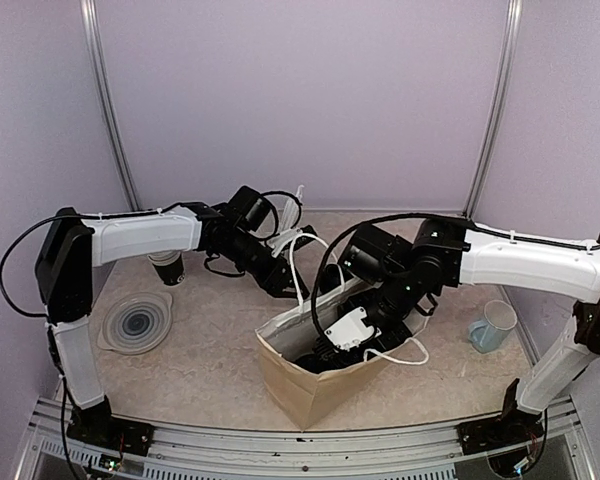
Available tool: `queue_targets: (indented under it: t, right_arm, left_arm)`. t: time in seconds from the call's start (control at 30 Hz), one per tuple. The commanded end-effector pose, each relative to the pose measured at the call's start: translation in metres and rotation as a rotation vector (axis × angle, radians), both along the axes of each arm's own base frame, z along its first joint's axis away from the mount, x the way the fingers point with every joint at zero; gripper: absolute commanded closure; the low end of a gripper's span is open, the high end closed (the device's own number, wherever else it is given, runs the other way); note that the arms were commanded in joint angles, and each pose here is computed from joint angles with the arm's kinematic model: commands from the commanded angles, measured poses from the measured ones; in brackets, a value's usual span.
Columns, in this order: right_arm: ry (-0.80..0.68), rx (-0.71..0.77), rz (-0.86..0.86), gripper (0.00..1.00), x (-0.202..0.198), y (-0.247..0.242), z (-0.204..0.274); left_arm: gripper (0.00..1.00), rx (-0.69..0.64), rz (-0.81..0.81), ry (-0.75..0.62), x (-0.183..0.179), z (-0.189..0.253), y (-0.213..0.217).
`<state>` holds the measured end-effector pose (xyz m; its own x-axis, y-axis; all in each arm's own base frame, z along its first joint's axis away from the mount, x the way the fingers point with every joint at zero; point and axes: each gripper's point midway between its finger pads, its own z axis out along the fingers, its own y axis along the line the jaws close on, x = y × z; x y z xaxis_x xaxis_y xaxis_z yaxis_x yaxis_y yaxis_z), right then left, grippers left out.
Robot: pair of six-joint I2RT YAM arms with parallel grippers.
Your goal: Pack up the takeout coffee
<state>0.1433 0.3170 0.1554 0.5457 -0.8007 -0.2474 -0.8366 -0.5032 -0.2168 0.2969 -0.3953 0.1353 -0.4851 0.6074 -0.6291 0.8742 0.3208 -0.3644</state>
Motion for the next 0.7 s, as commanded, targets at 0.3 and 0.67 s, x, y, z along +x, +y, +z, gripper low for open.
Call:
queue_targets:
  t: [0.3, 0.67]
  right_arm:
    - [0.325, -0.203, -0.044, 0.53, -0.021, -0.027, -0.047]
    - [0.364, -0.258, -0.149, 0.53, 0.011, -0.022, -0.069]
  left_arm:
    - [0.37, -0.047, 0.027, -0.107, -0.003, 0.053, 0.018]
    - [0.37, -0.066, 0.154, -0.195, 0.012, 0.085, 0.052]
